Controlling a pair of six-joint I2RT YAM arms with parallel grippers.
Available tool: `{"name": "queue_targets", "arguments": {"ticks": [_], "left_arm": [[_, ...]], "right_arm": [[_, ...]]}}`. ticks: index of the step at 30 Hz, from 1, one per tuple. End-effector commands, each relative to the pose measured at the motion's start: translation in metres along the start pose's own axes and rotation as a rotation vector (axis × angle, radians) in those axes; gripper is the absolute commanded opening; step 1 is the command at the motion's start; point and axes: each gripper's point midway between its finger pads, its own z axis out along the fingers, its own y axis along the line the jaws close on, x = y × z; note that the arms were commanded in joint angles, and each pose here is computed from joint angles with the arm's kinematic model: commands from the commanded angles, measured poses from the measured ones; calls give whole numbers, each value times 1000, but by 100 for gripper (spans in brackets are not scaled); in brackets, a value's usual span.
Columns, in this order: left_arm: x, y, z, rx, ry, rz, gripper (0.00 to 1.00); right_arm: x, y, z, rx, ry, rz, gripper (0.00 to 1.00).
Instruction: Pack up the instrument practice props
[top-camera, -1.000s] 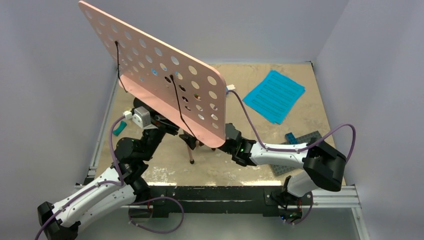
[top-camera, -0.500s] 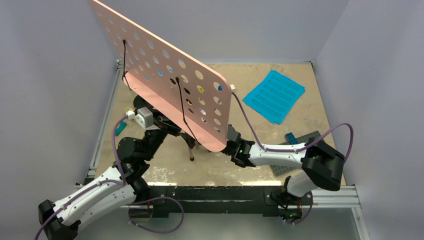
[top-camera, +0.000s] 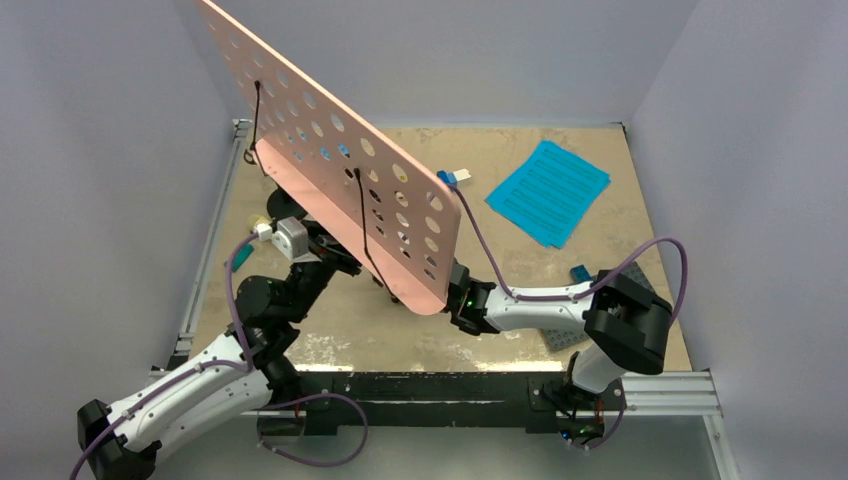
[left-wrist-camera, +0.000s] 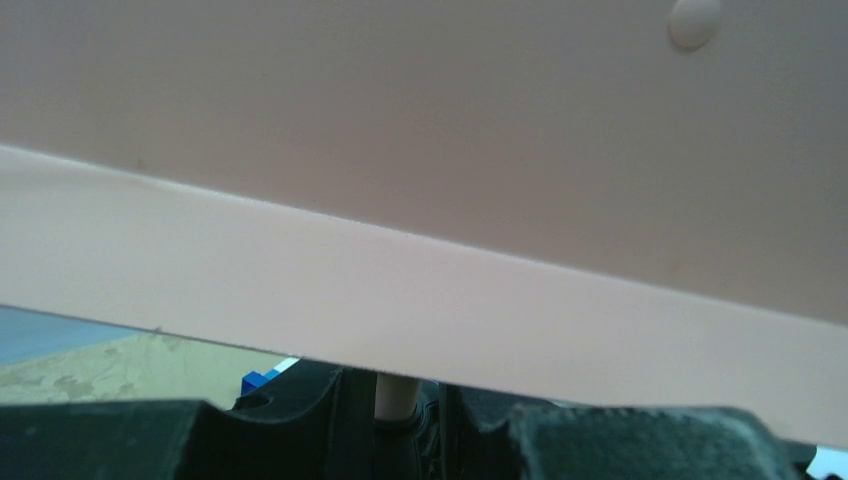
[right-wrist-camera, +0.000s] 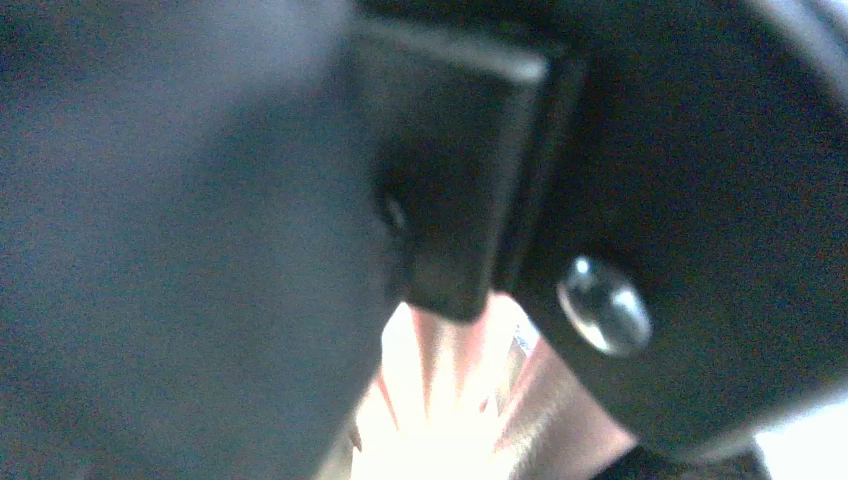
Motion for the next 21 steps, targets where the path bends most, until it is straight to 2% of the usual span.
{"name": "queue_targets", "arguments": {"ticks": [1, 3, 5, 10, 16, 18, 21], "left_arm": [[80, 11, -23, -26, 273, 10, 0], [79, 11, -23, -26, 267, 10, 0], [77, 11, -21, -24, 258, 9, 0], [73, 9, -19, -20, 243, 6, 0], [65, 12, -19, -30, 230, 34, 42], [64, 15, -20, -48, 232, 41, 51], [64, 18, -22, -61, 243, 54, 55]], "right_arm": [[-32, -19, 3, 77, -123, 7, 31], [-31, -18, 1, 73, -125, 9, 20], [-30, -17, -1, 65, -124, 10, 2], [-31, -17, -4, 63, -134, 22, 0], [-42, -18, -13, 54, -162, 33, 0], [-44, -17, -15, 41, -160, 39, 0], [-48, -12, -21, 13, -149, 52, 0]]}}
